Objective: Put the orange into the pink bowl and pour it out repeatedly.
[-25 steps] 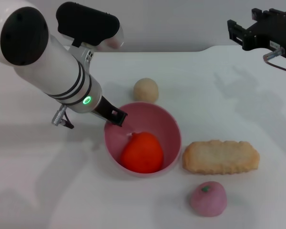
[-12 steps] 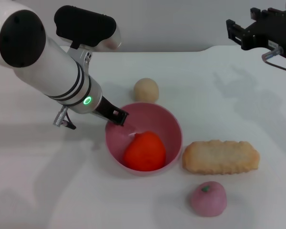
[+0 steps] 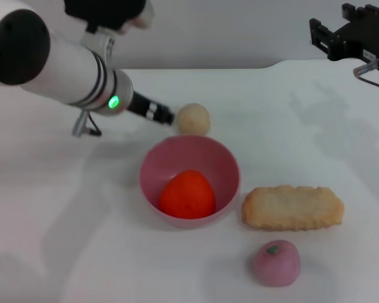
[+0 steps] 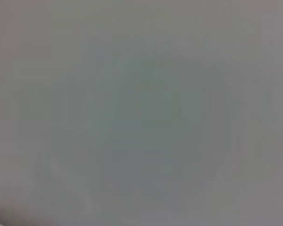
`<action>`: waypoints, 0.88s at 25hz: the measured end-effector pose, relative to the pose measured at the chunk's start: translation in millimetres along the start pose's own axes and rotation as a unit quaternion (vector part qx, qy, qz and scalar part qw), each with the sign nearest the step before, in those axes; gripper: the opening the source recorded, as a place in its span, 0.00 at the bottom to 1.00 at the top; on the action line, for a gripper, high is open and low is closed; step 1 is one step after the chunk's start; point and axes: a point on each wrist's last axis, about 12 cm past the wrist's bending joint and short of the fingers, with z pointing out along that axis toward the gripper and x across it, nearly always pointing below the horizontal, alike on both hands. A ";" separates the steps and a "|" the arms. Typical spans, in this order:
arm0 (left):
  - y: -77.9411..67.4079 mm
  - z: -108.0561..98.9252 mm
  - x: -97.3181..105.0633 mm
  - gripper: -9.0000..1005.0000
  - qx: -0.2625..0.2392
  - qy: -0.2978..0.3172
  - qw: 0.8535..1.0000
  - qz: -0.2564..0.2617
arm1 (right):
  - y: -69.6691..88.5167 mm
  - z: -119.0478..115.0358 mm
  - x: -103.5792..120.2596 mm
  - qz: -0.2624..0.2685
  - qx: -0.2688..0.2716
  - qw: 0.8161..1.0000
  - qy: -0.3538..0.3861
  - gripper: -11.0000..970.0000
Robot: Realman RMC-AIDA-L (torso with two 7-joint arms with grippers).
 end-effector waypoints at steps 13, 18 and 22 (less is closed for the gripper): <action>46.4 -43.3 -10.4 0.74 -0.147 -0.268 0.950 0.064 | -18.5 -1.4 9.7 -0.027 0.036 0.999 -0.010 0.75; 71.7 -43.3 32.9 0.81 -0.165 -0.349 0.922 0.035 | -19.7 -2.2 18.7 -0.012 0.055 0.998 -0.036 0.78; 80.1 -44.0 55.1 0.81 -0.167 -0.386 0.907 0.012 | -20.4 -7.4 31.3 0.032 0.097 0.989 -0.103 0.80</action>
